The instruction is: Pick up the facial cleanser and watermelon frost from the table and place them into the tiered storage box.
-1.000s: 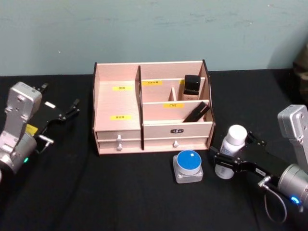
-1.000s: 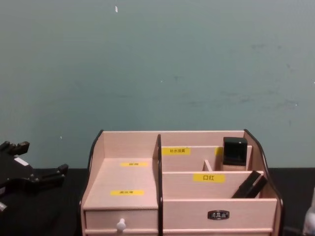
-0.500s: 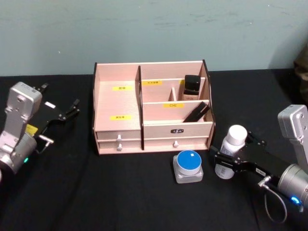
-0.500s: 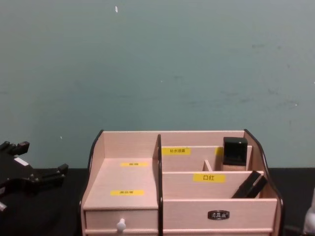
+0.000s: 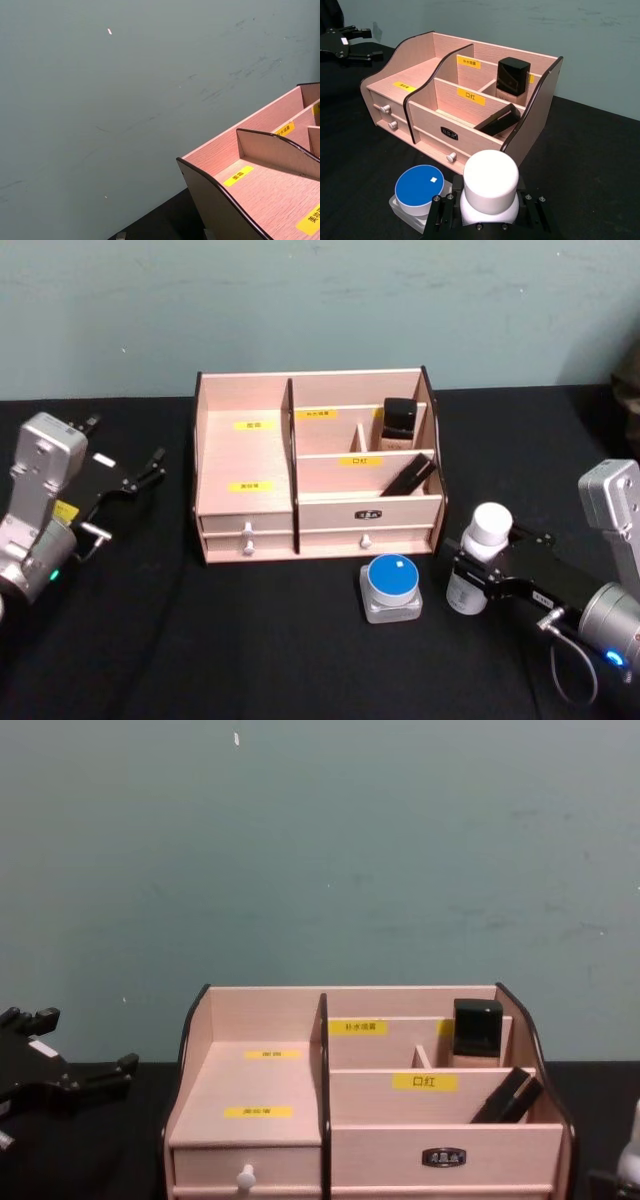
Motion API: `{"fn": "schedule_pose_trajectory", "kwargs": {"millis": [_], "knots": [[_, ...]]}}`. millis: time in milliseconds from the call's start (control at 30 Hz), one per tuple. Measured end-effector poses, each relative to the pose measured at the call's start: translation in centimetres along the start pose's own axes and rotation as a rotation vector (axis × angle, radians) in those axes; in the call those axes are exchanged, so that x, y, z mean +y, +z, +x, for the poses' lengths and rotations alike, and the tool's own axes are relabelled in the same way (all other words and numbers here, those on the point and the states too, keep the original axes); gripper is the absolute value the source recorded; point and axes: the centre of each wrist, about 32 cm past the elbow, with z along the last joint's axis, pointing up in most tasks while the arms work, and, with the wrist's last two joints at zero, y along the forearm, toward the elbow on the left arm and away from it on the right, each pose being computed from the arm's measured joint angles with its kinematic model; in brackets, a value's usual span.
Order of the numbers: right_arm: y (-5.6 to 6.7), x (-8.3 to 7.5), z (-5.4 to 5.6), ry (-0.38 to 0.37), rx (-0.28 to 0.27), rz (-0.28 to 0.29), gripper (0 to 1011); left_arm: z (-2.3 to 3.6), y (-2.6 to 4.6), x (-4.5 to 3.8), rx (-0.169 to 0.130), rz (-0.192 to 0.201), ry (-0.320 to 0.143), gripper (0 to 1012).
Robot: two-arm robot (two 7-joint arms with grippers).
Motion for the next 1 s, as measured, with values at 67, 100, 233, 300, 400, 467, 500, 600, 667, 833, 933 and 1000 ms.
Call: {"fn": "schedule_pose_trajectory", "kwargs": {"millis": [67, 100, 233, 300, 400, 467, 500, 600, 667, 833, 933, 1000], "knots": [[0.0, 0.0, 0.0, 0.000, 0.000, 0.000, 602, 0.00, 0.00, 0.00, 0.000, 0.000, 0.000, 1001], [0.0, 0.0, 0.0, 0.000, 0.000, 0.000, 601, 0.00, 0.00, 0.00, 0.000, 0.000, 0.000, 1001], [0.0, 0.0, 0.0, 0.000, 0.001, 0.000, 602, 0.00, 0.00, 0.00, 0.000, 0.000, 0.000, 1001], [0.0, 0.0, 0.0, 0.000, 0.001, 0.000, 602, 0.00, 0.00, 0.00, 0.000, 0.000, 0.000, 1001], [0.0, 0.0, 0.0, 0.003, 0.001, 0.003, 601, 0.00, 0.00, 0.00, 0.000, 0.000, 0.000, 1001], [0.0, -0.1, 0.0, 0.007, 0.002, 0.009, 602, 0.00, 0.00, 0.00, 0.000, 0.000, 0.000, 1001], [0.0, -0.1, 0.0, 0.009, 0.001, 0.012, 602, 0.00, 0.00, 0.00, 0.000, 0.000, 0.000, 1001], [0.3, -0.1, 0.1, 0.019, -0.003, 0.028, 602, 0.00, 0.00, 0.00, 0.000, 0.000, 0.000, 1001], [0.9, -0.1, 0.2, 0.025, -0.012, 0.043, 602, 0.00, 0.00, 0.00, 0.000, 0.000, 0.000, 1001], [2.5, 0.2, 0.5, 0.029, -0.037, 0.082, 601, 0.00, 0.00, 0.00, 0.000, 0.000, 0.000, 1001], [3.8, 0.9, 0.5, 0.040, -0.054, 0.110, 601, 0.00, 0.00, 0.00, 0.000, 0.000, 0.000, 1001], [4.9, 1.5, 0.6, 0.051, -0.068, 0.131, 601, 0.00, 0.00, 0.00, 0.000, 0.000, 0.000, 1001]]}}
